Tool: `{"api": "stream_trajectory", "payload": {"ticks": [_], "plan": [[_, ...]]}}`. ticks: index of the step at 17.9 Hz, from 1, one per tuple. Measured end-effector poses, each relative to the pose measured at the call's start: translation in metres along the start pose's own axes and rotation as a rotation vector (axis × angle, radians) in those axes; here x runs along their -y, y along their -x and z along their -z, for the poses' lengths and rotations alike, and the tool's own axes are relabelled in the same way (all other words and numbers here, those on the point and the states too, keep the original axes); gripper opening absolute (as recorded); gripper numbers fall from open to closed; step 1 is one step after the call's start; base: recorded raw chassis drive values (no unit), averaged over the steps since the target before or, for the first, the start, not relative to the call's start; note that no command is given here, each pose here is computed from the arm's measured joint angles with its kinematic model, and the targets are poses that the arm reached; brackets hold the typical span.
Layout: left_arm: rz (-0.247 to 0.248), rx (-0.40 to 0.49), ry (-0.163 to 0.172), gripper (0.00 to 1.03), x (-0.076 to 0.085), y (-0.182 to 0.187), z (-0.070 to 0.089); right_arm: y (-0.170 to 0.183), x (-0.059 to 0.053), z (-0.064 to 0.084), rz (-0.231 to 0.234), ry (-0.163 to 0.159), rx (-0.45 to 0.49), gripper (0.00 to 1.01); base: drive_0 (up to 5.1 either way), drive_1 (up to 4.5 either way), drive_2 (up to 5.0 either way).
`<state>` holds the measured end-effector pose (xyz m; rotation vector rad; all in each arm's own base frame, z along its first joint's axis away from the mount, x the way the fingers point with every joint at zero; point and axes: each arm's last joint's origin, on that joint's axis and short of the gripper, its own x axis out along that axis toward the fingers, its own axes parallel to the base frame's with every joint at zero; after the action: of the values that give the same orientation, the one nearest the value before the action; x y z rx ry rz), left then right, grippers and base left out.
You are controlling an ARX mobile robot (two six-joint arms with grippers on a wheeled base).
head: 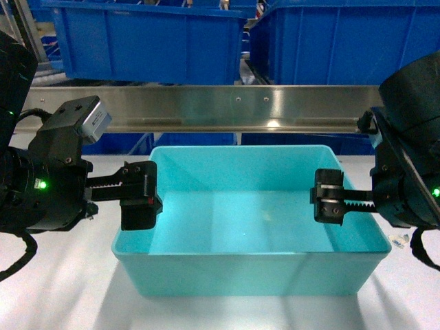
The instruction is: Organize blue bins on left shelf correctly
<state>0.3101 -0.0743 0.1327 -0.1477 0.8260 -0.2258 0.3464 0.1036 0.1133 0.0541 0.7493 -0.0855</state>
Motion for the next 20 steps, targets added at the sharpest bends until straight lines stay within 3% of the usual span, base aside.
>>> {"api": "stream_trajectory", "payload": {"ticks": [11, 13, 14, 15, 16, 20], "plan": [[0.001, -0.021, 0.002, 0.98, 0.000, -0.007, -0.003, -0.012, 0.003, 0.004, 0.012, -0.053, -0.027, 0.98, 0.0, 0.00, 0.0], [-0.010, -0.078, 0.007, 0.98, 0.007, -0.026, -0.003, -0.032, 0.013, -0.006, 0.029, -0.079, -0.027, 0.98, 0.0, 0.00, 0.0], [-0.047, -0.109, 0.006, 0.98, 0.011, -0.034, -0.001, -0.038, 0.015, -0.009, 0.024, -0.082, -0.029, 0.98, 0.0, 0.00, 0.0], [-0.101, -0.136, 0.018, 0.98, 0.007, -0.046, 0.003, -0.046, 0.017, -0.003, 0.021, -0.081, -0.057, 0.98, 0.0, 0.00, 0.0], [-0.118, -0.158, 0.026, 0.98, 0.005, -0.050, 0.007, -0.049, 0.017, 0.000, 0.023, -0.070, -0.068, 0.98, 0.0, 0.00, 0.0], [-0.105, -0.145, 0.016, 0.98, 0.009, -0.050, 0.005, -0.050, 0.018, -0.003, 0.032, -0.037, -0.031, 0.98, 0.0, 0.00, 0.0]]}}
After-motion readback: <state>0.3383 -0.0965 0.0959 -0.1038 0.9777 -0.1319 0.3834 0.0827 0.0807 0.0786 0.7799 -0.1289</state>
